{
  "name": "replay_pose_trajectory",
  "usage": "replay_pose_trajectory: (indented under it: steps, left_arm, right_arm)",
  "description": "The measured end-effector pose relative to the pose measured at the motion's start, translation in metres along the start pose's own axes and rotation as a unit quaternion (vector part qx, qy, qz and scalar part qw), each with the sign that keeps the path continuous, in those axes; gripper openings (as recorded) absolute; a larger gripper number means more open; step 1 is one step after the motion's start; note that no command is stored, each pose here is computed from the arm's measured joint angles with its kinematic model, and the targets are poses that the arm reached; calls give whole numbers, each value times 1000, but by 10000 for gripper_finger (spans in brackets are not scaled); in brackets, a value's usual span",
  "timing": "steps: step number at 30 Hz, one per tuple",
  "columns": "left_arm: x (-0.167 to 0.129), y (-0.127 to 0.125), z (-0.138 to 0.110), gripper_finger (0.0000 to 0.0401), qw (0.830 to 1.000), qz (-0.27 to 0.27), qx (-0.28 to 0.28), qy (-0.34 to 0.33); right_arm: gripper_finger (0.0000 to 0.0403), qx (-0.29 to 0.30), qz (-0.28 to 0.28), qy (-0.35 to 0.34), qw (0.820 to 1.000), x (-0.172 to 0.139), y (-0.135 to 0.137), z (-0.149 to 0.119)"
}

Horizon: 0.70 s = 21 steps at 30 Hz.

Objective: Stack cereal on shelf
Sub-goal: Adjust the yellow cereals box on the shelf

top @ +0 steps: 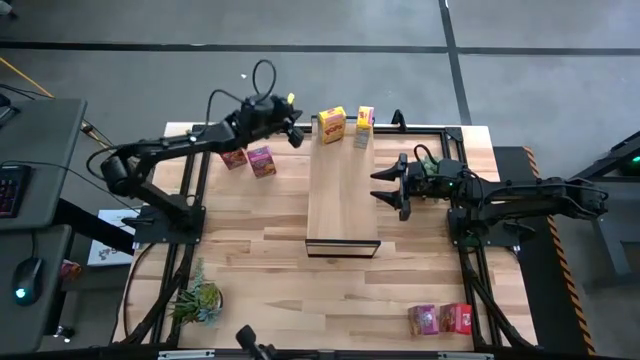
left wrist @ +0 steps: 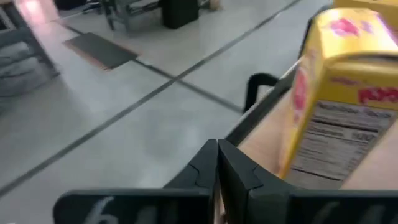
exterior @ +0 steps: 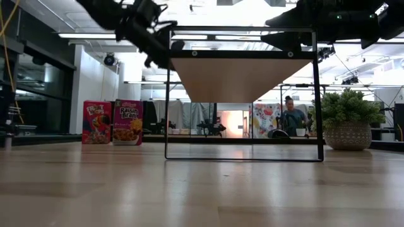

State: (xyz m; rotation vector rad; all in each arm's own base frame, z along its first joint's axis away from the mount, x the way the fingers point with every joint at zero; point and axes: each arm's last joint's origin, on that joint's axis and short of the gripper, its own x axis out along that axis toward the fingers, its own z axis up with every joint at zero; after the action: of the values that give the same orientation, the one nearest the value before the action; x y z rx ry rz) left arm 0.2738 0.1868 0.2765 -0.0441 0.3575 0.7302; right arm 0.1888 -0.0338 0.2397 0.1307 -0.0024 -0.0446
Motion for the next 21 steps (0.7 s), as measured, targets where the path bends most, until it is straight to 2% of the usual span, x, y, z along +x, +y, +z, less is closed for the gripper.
replay_pose_trajectory:
  steps: [3, 11, 21]
  left_arm:
    - [13, -4, -13, 1, 1000, -16, -18, -7]
    - [39, -17, -25, 0, 998, -24, -40, -46]
    - [36, -40, -29, 0, 996, -65, -45, -29]
  right_arm:
    - [245, 0, -13, -2, 1000, 0, -1, 0]
    - [245, 1, -21, -1, 1000, 0, -1, 0]
    - [245, 2, -21, 5, 1000, 0, -1, -1]
